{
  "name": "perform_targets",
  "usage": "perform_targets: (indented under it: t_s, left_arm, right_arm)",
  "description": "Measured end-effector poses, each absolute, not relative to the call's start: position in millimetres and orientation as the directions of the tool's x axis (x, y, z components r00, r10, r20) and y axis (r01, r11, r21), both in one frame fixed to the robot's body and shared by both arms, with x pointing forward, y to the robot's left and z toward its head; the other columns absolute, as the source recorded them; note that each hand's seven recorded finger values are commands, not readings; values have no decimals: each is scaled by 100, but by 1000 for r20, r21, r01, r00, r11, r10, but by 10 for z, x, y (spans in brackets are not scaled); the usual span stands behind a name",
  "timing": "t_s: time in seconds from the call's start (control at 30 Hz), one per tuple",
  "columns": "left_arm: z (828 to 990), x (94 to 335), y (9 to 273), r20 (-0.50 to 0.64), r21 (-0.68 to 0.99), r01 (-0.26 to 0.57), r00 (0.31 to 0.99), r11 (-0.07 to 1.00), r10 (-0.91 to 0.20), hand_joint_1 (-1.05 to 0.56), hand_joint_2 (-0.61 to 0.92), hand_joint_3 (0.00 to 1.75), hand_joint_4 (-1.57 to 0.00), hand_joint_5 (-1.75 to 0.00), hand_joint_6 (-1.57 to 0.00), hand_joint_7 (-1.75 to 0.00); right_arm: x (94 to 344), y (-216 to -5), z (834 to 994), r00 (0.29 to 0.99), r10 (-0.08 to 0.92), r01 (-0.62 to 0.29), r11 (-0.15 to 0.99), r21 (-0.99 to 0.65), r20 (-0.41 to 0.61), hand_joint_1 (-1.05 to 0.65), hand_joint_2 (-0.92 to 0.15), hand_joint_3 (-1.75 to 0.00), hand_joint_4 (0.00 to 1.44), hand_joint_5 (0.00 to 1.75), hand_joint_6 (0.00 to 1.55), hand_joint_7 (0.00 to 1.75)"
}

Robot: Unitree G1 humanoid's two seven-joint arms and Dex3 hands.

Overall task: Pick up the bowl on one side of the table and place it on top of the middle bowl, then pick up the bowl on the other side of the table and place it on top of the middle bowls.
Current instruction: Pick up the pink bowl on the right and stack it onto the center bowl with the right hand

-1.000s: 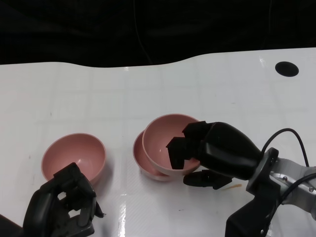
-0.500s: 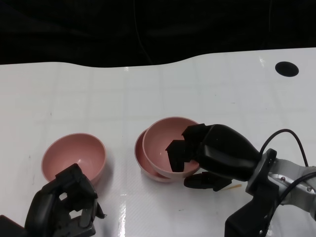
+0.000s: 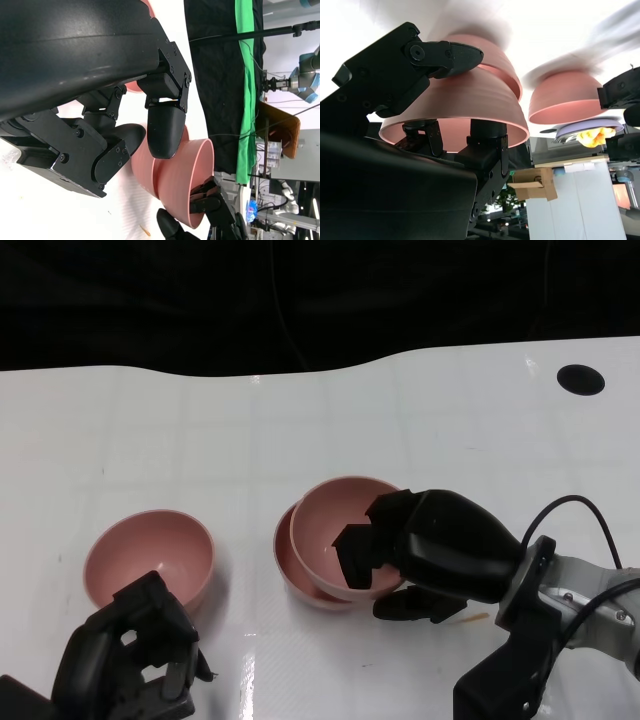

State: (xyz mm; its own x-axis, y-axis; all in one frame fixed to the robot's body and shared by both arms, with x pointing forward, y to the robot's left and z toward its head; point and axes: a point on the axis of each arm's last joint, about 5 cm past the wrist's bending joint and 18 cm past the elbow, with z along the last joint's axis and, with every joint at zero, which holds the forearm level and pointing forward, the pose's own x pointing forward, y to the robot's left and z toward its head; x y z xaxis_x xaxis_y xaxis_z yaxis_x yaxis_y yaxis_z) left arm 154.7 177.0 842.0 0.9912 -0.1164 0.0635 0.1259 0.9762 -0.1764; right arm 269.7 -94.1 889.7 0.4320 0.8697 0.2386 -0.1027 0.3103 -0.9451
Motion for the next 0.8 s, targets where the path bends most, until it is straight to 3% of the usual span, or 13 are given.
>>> perform_targets:
  t_s: [0.8]
  left_arm:
    - [8397,1556,1774,59,-172,122,992,977,-114,-4,56,124,-76,-175,-71,-164]
  right_arm:
    - [2737,-848,8924,426,863,-79,335,-939,272,-16,-71,-60,89,175,61,175]
